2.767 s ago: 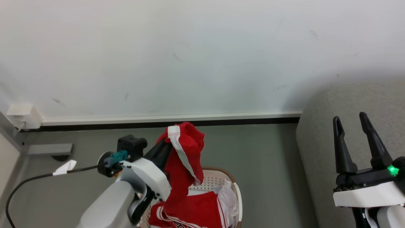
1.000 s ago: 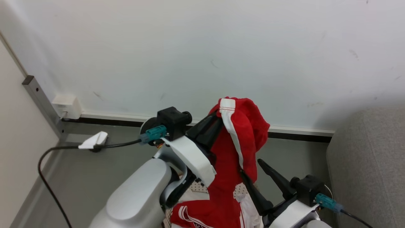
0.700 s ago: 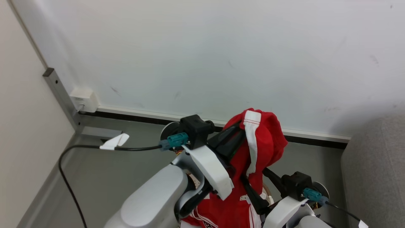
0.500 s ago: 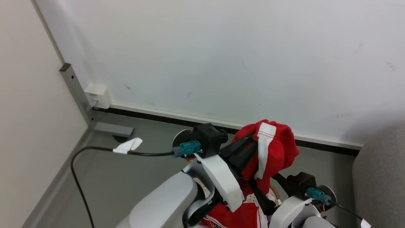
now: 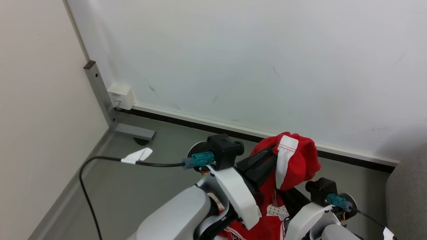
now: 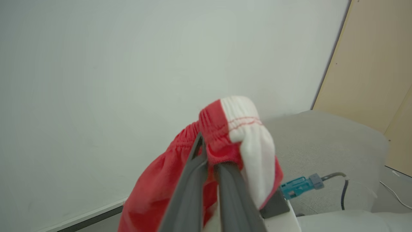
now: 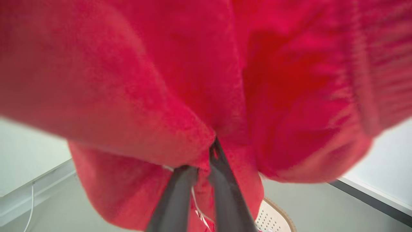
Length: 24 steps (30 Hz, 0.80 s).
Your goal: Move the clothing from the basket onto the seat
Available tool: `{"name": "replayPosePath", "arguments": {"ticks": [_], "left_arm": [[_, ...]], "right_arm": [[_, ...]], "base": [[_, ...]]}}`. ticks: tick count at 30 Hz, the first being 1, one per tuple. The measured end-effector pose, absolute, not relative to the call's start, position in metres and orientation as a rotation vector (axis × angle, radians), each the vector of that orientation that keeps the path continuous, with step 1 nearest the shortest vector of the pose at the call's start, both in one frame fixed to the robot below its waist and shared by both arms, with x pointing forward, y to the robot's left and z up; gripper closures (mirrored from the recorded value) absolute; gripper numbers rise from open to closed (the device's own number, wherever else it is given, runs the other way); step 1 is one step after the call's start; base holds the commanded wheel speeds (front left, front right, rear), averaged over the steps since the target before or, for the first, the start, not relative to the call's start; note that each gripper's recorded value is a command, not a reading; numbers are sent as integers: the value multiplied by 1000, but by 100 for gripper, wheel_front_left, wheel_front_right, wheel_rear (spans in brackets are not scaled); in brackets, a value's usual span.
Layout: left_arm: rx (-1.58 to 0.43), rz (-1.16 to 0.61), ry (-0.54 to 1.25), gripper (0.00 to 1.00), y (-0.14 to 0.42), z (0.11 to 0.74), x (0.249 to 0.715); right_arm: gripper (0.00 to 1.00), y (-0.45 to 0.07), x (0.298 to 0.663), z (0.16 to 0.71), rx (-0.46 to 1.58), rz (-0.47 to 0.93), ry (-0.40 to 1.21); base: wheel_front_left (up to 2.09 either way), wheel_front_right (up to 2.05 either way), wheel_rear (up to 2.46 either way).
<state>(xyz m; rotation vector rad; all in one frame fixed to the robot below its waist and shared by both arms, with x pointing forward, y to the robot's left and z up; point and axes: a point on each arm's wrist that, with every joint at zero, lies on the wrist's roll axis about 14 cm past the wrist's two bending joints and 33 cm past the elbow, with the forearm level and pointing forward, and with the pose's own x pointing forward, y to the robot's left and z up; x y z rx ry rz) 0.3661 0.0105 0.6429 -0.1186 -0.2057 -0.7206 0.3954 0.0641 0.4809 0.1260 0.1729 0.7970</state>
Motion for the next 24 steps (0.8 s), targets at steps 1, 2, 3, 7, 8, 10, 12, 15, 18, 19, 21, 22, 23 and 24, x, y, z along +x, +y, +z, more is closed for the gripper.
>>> {"name": "replayPosePath", "arguments": {"ticks": [1,2,3,7,8,10,12,15,18,19,21,22,23,24], "left_arm": [[-122,-715,-203,100,12,642,367],[-123,-711,-203,100,13,641,369],[-122,-705,-200,100,15,640,370],[-125,-685,-192,100,20,636,377],[-127,-681,-186,100,20,634,379],[-133,-668,-176,100,23,630,382],[-134,-661,-158,100,25,623,384],[-133,-651,-131,100,28,612,386],[-137,-648,-113,100,28,604,387],[-140,-647,-107,100,28,601,387],[-147,-644,-101,100,27,597,388],[-147,-643,-99,100,27,596,389],[-146,-643,-95,100,27,594,390],[-145,-644,-88,100,26,591,390]], "right_arm": [[100,64,396,482,131,797,169],[100,63,397,483,137,794,166],[100,61,397,485,145,790,162],[100,54,402,491,174,766,142],[100,52,403,495,186,758,131],[100,46,406,499,207,740,114],[100,39,407,504,235,720,96],[100,30,409,513,271,693,64],[100,19,412,526,309,659,19],[100,15,413,530,319,649,5],[100,6,415,537,340,624,-21],[100,2,415,542,348,615,-37],[100,-4,416,546,358,600,-52],[100,-9,417,550,371,587,-67]], "base": [[0,0,0],[0,0,0],[0,0,0],[0,0,0],[0,0,0],[0,0,0],[0,0,0],[0,0,0],[0,0,0],[0,0,0],[0,0,0],[0,0,0],[0,0,0],[0,0,0]]}}
